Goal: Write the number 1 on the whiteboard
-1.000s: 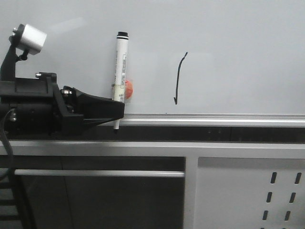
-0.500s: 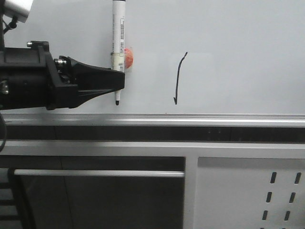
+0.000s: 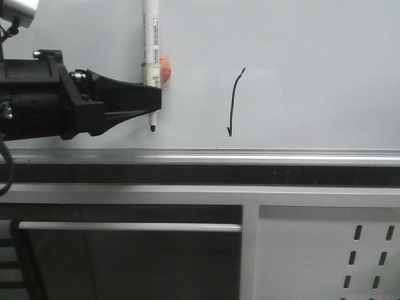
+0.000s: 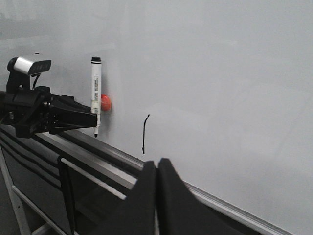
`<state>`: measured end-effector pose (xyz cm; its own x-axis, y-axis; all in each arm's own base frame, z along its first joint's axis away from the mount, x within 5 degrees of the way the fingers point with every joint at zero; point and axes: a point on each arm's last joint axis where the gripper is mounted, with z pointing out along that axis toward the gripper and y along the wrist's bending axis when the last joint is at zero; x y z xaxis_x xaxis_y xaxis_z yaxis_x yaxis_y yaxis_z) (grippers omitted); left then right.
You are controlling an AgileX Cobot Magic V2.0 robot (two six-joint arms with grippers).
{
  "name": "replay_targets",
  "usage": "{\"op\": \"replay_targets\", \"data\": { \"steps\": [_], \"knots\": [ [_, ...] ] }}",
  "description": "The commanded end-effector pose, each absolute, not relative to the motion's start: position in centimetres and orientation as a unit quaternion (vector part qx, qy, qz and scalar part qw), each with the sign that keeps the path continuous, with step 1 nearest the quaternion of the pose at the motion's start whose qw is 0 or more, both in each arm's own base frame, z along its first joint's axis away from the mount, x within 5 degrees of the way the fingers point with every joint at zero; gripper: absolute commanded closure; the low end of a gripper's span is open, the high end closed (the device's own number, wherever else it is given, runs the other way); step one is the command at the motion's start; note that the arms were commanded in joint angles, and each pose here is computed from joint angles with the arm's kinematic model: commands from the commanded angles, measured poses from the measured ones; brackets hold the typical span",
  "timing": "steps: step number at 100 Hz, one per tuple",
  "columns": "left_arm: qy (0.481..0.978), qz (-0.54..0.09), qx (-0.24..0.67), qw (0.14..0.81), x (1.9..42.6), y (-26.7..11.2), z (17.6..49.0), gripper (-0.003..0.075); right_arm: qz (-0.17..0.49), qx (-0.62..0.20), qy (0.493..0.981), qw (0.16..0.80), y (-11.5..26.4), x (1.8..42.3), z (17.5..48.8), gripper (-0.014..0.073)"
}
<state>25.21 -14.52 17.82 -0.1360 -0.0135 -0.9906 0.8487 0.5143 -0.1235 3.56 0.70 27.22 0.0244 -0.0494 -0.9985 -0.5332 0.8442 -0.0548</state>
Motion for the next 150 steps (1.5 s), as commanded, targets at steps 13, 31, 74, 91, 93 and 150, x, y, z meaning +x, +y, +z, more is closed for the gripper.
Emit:
{"op": "replay_targets", "data": {
  "steps": [13, 31, 74, 91, 93, 150],
  "knots": [
    [0.568, -0.396, 0.228, 0.685, 26.52, -13.66, 21.98, 0.0739, 0.187, -0.217, 0.640, 0.713, 0.65, 3.18, 28.54, 0.0666],
    [0.568, -0.396, 0.228, 0.685, 26.52, -13.66, 21.98, 0.0739, 0.187, -0.217, 0.640, 0.713, 0.65, 3.18, 28.54, 0.0666],
    [0.569, -0.394, 0.223, 0.687, 26.60, -13.59, 22.01, 0.0739, 0.187, -0.217, 0.640, 0.713, 0.65, 3.18, 28.54, 0.0666],
    [0.569, -0.394, 0.223, 0.687, 26.60, -13.59, 22.01, 0.0736, 0.187, -0.217, 0.640, 0.713, 0.65, 3.18, 28.54, 0.0666],
    [0.569, -0.394, 0.223, 0.687, 26.60, -13.59, 22.01, 0.0734, 0.187, -0.217, 0.640, 0.713, 0.65, 3.18, 28.54, 0.0666],
    [0.569, -0.394, 0.221, 0.687, 26.61, -13.57, 22.02, 0.0412, 0.187, -0.217, 0.640, 0.713, 0.65, 3.18, 28.54, 0.0666]
  ]
}}
